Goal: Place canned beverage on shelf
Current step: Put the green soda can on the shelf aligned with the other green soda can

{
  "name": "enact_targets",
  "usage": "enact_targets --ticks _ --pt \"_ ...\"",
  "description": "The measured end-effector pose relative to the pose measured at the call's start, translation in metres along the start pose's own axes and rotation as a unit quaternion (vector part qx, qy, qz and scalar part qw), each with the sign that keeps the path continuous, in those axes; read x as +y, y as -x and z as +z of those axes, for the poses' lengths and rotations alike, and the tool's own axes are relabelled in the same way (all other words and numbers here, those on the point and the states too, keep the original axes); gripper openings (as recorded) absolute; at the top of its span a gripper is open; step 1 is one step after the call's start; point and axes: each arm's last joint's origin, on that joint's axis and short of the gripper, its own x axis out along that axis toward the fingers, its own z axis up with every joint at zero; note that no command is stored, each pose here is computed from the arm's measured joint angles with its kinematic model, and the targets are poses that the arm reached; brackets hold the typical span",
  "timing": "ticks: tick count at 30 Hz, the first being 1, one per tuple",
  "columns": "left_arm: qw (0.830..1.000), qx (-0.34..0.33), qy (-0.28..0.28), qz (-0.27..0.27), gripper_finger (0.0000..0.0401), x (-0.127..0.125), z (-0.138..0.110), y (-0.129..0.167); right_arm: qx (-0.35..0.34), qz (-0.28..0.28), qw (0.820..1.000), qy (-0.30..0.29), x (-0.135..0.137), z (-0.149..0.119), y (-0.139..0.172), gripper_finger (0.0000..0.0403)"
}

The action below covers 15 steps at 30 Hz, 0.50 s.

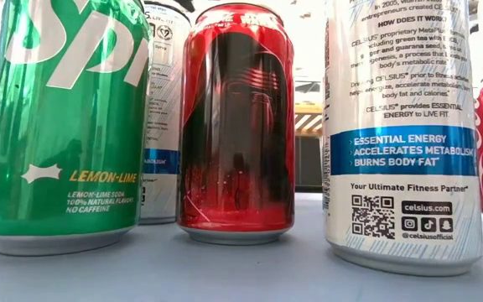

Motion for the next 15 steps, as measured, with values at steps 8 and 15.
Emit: enact_targets --ticks 8,15 --pt "0.991 -0.057 -0.008 -0.121 0.0343 -0.008 0.002 0.01 -0.02 0.069 0.997 0.007 0.03 -0.03 0.035 0.028" --pt "0.968 -0.084 -0.015 -0.234 0.0343 -0.028 0.002 0.025 -0.151 0.157 0.975 -0.042 0.056 -0.053 0.08 0.028"
